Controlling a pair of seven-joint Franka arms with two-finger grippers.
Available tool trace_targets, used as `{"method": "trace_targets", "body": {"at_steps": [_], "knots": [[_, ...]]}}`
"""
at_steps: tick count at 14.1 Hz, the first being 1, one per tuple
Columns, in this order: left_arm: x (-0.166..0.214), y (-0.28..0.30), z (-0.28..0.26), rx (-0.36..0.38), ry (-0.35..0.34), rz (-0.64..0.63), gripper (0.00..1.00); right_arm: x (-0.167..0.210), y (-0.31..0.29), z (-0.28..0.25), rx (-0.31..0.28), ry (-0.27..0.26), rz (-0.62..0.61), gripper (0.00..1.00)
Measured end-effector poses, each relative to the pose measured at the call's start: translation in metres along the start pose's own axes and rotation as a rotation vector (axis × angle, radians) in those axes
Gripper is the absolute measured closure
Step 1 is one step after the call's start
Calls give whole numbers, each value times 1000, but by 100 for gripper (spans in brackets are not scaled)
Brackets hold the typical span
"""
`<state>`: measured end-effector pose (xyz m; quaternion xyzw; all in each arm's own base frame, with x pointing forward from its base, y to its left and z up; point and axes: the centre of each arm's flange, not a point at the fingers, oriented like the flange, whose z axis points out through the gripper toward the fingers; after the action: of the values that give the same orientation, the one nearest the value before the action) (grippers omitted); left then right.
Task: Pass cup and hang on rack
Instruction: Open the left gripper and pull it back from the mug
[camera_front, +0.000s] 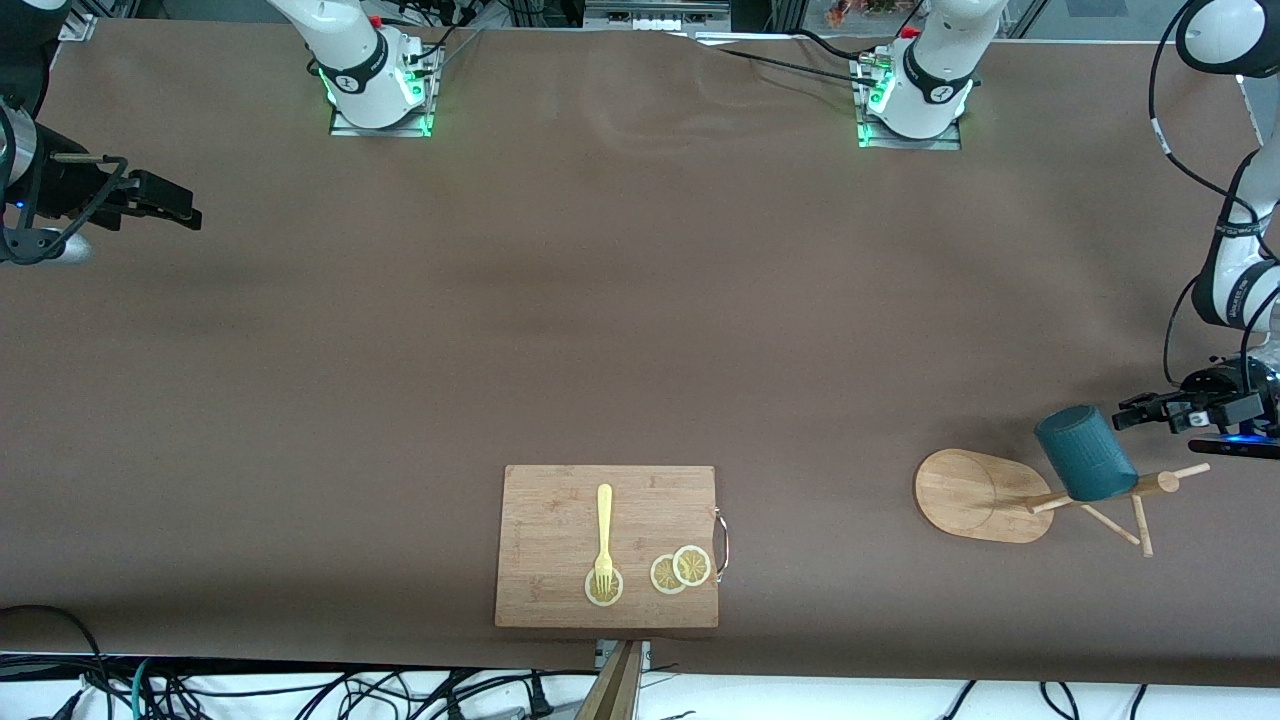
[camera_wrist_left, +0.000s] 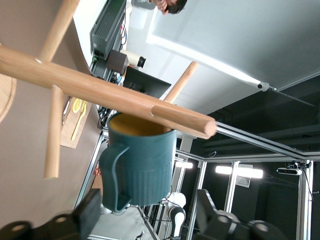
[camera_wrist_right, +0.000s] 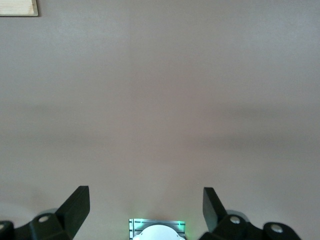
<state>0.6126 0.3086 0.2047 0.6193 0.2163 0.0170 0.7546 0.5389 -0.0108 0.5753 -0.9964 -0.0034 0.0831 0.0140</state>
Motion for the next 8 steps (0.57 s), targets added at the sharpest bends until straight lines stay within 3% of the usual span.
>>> {"method": "trace_targets", "body": {"at_steps": [1, 2, 4, 8], "knots": [[-4, -1, -13, 43, -4, 33, 2, 0, 0, 0, 0, 0, 0, 0], [-9, 2, -28, 84, -7, 78, 0, 0, 0, 0, 0, 0, 0, 0], [-27, 19, -57, 159, -36, 161, 0, 0, 0, 0, 0, 0, 0, 0], [-65, 77, -83, 392, -142, 343, 0, 0, 0, 0, 0, 0, 0, 0]]}}
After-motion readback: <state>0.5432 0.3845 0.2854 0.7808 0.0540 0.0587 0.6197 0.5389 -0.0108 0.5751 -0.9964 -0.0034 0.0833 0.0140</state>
